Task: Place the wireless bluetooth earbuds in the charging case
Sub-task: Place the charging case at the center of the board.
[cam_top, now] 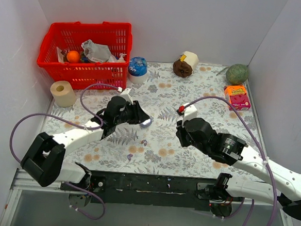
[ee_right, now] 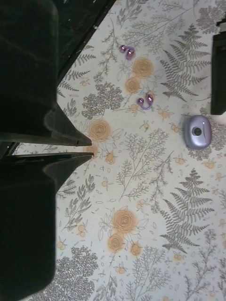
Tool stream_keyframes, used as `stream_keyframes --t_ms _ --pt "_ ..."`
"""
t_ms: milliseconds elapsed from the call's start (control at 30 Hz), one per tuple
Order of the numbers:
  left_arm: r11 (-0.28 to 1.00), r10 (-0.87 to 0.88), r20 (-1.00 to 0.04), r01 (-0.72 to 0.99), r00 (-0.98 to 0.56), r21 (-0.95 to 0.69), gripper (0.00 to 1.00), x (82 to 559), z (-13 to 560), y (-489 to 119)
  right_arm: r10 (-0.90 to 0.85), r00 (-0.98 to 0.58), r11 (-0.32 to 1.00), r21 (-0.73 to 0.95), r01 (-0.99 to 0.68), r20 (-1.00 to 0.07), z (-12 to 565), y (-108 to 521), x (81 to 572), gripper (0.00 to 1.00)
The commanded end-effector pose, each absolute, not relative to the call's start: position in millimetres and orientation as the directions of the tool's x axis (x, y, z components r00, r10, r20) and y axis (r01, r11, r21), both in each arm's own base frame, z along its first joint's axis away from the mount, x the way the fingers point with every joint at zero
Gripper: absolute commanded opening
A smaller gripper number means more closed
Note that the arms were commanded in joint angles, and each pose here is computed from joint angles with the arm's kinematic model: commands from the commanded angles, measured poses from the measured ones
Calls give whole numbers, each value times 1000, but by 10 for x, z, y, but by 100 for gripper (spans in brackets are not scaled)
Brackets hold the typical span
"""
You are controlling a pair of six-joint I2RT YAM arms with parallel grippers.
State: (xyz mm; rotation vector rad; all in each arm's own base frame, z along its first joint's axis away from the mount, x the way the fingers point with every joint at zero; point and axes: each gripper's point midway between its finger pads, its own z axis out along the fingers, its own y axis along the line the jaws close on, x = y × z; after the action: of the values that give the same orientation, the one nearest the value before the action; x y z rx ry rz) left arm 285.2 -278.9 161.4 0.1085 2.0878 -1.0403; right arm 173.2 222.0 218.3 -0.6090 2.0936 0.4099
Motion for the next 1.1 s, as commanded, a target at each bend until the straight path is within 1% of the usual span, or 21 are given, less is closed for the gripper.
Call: stream_keyframes --t_ms 0,100,167,200,233,267,300,333,433,467,533,567,667,733,833,867,900,967,1000,1033,1067 --pt "740 -387 -586 139 -712 -658 0 3104 1207 -2326 -129 -474 802 189 -566 -871 2385 2315 1690 18" --pt "755 -402 -568 91 -718 -649 0 3221 1054 -2199 -116 -470 793 203 -574 -875 2396 2327 1675 19" --pt "758 -393 -564 92 -727 -646 0 3274 1001 -2174 -120 -472 788 205 -580 -873 2376 2339 1664 19" --pt "772 -381 -550 73 -743 -632 1 3301 877 -2145 -119 -474 787 208 -581 -873 2368 2345 1660 19" --pt "769 -372 -549 83 -749 -634 10 3361 904 -2175 -120 -476 785 210 -583 -871 2354 2352 1654 19" --pt "777 -354 -530 73 -771 -625 11 3350 834 -2168 -119 -478 785 212 -582 -870 2337 2349 1654 19" --pt "790 -325 -534 86 -780 -607 12 3365 782 -2164 -121 -475 783 210 -585 -872 2332 2355 1653 19" --pt "800 -315 -520 73 -794 -595 16 3365 682 -2149 -119 -475 784 211 -584 -872 2333 2352 1657 20" --pt "816 -301 -496 49 -815 -576 20 3341 519 -2068 -128 -469 789 197 -582 -874 2317 2321 1662 20" --pt "824 -299 -486 35 -821 -566 27 3317 470 -2033 -128 -467 790 195 -581 -875 2319 2310 1663 20" --pt "831 -301 -475 17 -827 -557 34 3295 424 -1966 -129 -465 795 189 -576 -876 2315 2281 1666 21" --pt "835 -302 -471 8 -829 -550 40 3276 396 -1938 -128 -462 797 187 -575 -877 2322 2268 1666 21" --pt "849 -299 -465 -11 -834 -528 49 3227 381 -1838 -129 -460 803 180 -569 -878 2313 2242 1674 22" --pt "862 -297 -459 -28 -837 -507 53 3188 370 -1760 -131 -461 805 177 -566 -878 2305 2232 1675 22" --pt "878 -298 -470 -45 -831 -477 62 3144 443 -1635 -130 -458 806 175 -565 -879 2311 2233 1681 22" --pt "889 -303 -487 -59 -819 -454 65 3153 476 -1568 -131 -459 807 174 -564 -879 2304 2234 1685 22" --pt "891 -310 -523 -51 -794 -452 70 3186 641 -1539 -128 -458 807 177 -564 -880 2314 2237 1686 22" --pt "905 -322 -549 -82 -771 -416 72 3162 758 -1420 -133 -461 807 174 -564 -877 2282 2239 1684 22" --pt "899 -337 -592 -65 -732 -432 74 3179 984 -1401 -129 -459 807 176 -564 -879 2284 2246 1691 23" --pt "893 -353 -611 -62 -709 -445 77 3191 1093 -1394 -130 -459 809 173 -561 -879 2263 2246 1696 22" --pt "883 -380 -626 -66 -681 -464 97 3206 1204 -1386 -134 -463 810 172 -561 -876 2225 2246 1693 22"
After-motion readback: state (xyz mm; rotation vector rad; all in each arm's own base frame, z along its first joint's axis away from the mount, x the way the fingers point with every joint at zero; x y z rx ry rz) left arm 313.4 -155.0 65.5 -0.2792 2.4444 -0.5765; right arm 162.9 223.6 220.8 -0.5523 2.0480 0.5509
